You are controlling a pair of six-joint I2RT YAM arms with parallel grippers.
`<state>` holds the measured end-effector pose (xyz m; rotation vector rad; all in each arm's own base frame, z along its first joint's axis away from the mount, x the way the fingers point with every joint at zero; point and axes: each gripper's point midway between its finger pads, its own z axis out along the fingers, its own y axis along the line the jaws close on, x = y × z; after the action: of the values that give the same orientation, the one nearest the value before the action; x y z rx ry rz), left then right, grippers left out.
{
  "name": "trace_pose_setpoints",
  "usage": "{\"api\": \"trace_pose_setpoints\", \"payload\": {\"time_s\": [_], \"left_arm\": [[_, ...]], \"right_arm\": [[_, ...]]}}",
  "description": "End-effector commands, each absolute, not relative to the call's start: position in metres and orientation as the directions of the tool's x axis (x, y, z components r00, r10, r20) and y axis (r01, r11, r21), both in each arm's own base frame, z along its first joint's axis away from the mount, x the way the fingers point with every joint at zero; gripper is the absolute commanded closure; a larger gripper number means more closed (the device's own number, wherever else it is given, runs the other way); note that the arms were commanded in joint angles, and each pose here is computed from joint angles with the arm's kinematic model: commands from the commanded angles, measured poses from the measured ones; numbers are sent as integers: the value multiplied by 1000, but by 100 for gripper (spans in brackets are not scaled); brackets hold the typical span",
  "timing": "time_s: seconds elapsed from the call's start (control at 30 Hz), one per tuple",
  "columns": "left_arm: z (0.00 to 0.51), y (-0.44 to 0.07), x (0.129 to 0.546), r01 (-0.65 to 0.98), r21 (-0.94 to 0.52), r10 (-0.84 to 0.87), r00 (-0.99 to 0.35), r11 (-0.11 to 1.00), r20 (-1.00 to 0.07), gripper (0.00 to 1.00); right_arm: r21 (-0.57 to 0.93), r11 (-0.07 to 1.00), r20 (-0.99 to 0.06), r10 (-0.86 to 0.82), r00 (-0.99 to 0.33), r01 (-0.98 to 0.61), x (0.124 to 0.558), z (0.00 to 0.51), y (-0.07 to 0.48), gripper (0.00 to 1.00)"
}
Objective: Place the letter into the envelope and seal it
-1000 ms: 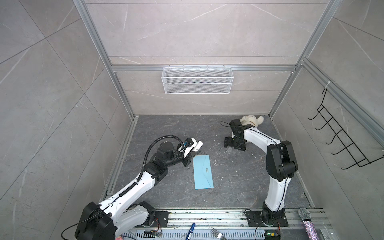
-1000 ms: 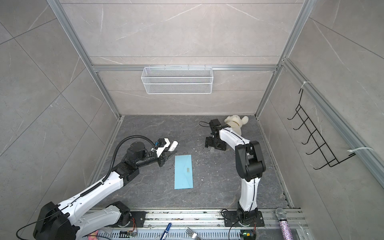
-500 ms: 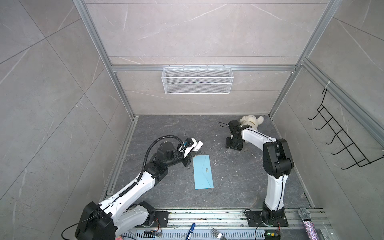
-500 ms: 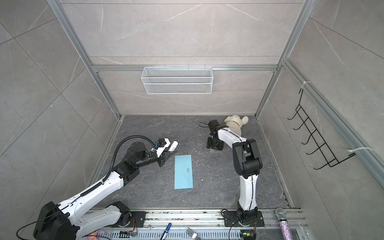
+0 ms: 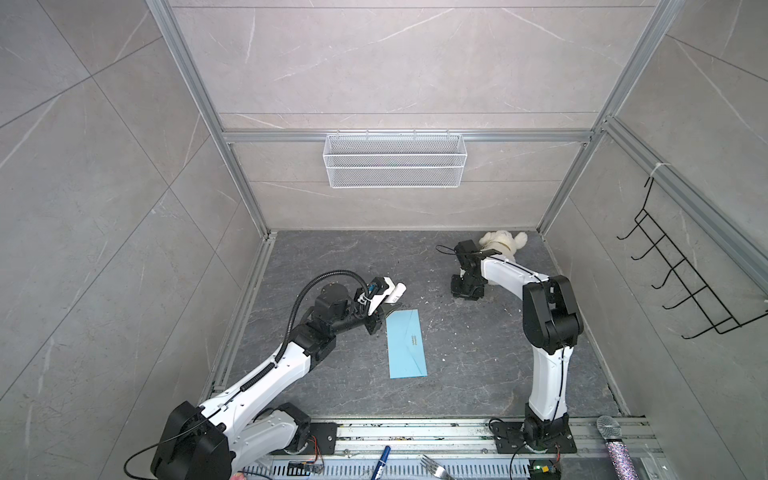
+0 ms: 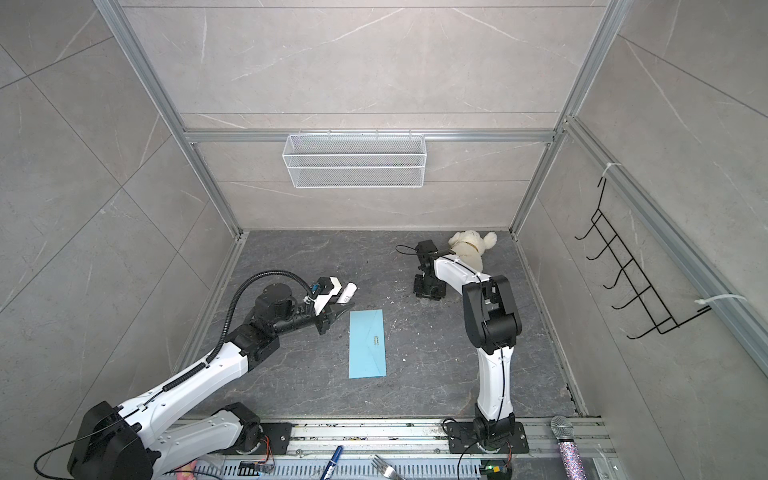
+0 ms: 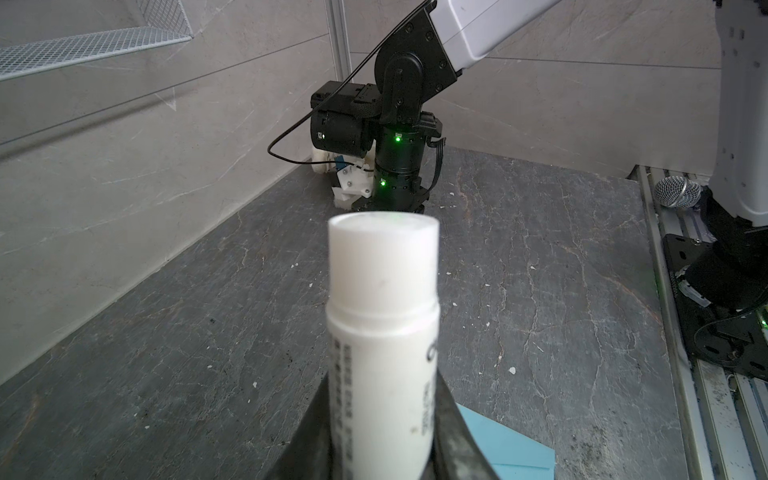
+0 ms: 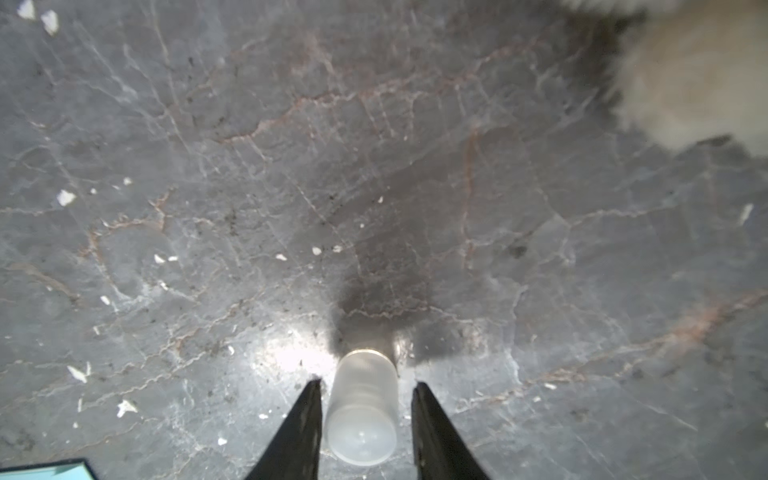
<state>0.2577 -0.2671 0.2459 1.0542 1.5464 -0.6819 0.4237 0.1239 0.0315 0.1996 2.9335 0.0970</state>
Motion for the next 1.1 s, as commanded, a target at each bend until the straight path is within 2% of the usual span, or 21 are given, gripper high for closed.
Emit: {"api": "trace_pose_setpoints", "payload": {"time_s": [0.0, 0.63, 0.7, 0.83, 1.07], "left_arm": [[262, -269, 258, 891, 143, 240, 40, 430, -970, 100], [260, -270, 259, 892, 137, 243, 32, 430, -970, 100], [259, -270, 259, 893, 135, 243, 30, 429, -969, 100], [259, -270, 259, 892, 136, 244, 30, 430, -969, 100], [259, -270, 259, 894, 133, 245, 27, 428, -969, 100]], "right_arm": [[74, 990, -184, 129, -974, 117, 427, 29, 126, 63], [48, 994, -156, 101, -983, 95, 425, 24, 128, 78], [47, 995, -156, 99, -983, 92, 425, 24, 128, 78], [37, 996, -156, 86, -984, 81, 425, 25, 129, 67], [1, 998, -151, 60, -987, 61, 423, 25, 128, 66]]}}
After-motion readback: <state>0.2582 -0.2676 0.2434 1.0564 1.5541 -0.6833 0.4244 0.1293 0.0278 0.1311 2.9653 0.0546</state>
